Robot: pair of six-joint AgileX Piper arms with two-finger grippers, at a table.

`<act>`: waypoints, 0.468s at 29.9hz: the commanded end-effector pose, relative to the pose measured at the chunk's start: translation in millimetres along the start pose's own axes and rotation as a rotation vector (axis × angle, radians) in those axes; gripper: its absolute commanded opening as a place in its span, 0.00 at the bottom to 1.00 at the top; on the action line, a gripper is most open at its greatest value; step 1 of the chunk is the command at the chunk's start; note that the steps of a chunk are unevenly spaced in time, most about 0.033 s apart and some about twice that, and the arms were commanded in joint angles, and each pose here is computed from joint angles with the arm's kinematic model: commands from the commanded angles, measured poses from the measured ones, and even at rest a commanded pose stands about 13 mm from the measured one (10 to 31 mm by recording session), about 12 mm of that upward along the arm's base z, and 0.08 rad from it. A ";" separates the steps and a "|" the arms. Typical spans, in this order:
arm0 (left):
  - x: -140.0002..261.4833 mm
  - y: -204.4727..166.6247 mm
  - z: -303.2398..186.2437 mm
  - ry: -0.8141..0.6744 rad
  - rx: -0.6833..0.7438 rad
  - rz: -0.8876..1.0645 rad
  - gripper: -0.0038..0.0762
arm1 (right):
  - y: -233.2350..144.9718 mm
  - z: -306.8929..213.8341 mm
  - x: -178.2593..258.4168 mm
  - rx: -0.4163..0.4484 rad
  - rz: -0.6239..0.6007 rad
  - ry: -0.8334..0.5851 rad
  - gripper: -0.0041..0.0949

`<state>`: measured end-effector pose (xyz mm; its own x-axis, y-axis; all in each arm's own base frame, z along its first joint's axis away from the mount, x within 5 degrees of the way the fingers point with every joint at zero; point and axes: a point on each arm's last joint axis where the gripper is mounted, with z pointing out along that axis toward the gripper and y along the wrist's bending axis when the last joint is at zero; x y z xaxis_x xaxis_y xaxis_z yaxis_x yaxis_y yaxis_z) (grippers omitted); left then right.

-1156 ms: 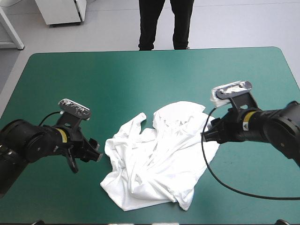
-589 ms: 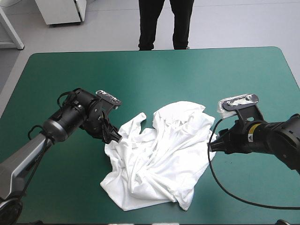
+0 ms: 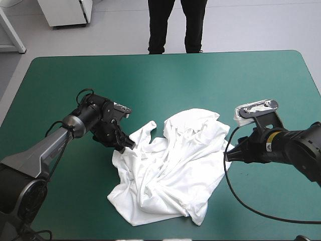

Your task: Fold the cloth

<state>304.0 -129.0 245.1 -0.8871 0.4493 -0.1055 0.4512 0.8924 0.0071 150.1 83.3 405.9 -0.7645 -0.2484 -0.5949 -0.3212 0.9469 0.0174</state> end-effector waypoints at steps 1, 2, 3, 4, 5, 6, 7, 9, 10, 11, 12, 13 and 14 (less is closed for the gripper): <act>-7.3 -6.3 -13.5 -0.086 0.034 -0.005 0.60 | -6.3 -10.0 -2.8 0.043 0.001 -0.047 0.42; -8.1 -8.1 -11.6 -0.083 0.027 0.006 0.60 | -6.6 -10.0 -2.8 0.047 0.000 -0.048 0.42; -9.2 -9.1 -8.3 -0.075 0.021 0.015 0.60 | -6.6 -10.0 -2.8 0.047 0.000 -0.048 0.42; -10.5 -10.3 -4.6 -0.067 0.018 0.021 0.60 | -6.6 -10.0 -2.8 0.047 0.002 -0.048 0.42; -11.6 -10.2 -0.3 -0.054 0.018 0.021 0.60 | -6.8 -10.0 -2.9 0.049 0.004 -0.049 0.42; -12.4 -11.1 4.1 -0.039 0.023 0.017 0.60 | -7.0 -10.0 -3.0 0.051 0.005 -0.050 0.42; -13.2 -11.5 8.1 -0.027 0.027 0.015 0.60 | -7.3 -10.1 -3.0 0.054 0.007 -0.050 0.42; -14.5 -11.5 12.8 -0.017 0.028 0.007 0.59 | -7.8 -10.1 -3.2 0.060 0.007 -0.052 0.42; -15.3 -11.4 14.8 -0.015 0.028 0.005 0.57 | -8.3 -10.1 -3.3 0.066 0.004 -0.054 0.42; -15.9 -11.4 15.5 -0.018 0.028 0.005 0.54 | -9.2 -10.2 -3.6 0.075 0.010 -0.056 0.42; -17.2 -11.2 17.2 -0.024 0.026 0.006 0.51 | -9.9 -10.3 -3.8 0.083 0.016 -0.059 0.42; -17.7 -11.2 19.0 -0.021 0.026 0.006 0.45 | -10.8 -10.4 -4.0 0.092 0.026 -0.062 0.42; -17.7 -11.4 20.9 -0.015 0.028 0.005 0.38 | -11.5 -10.5 -4.2 0.100 0.035 -0.065 0.42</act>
<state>313.0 -145.0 217.1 -0.8867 0.4587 -0.0576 0.4606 0.8872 -0.0266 152.9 78.4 406.9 -0.7592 -0.2309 -0.6085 -0.2751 0.9612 -0.0215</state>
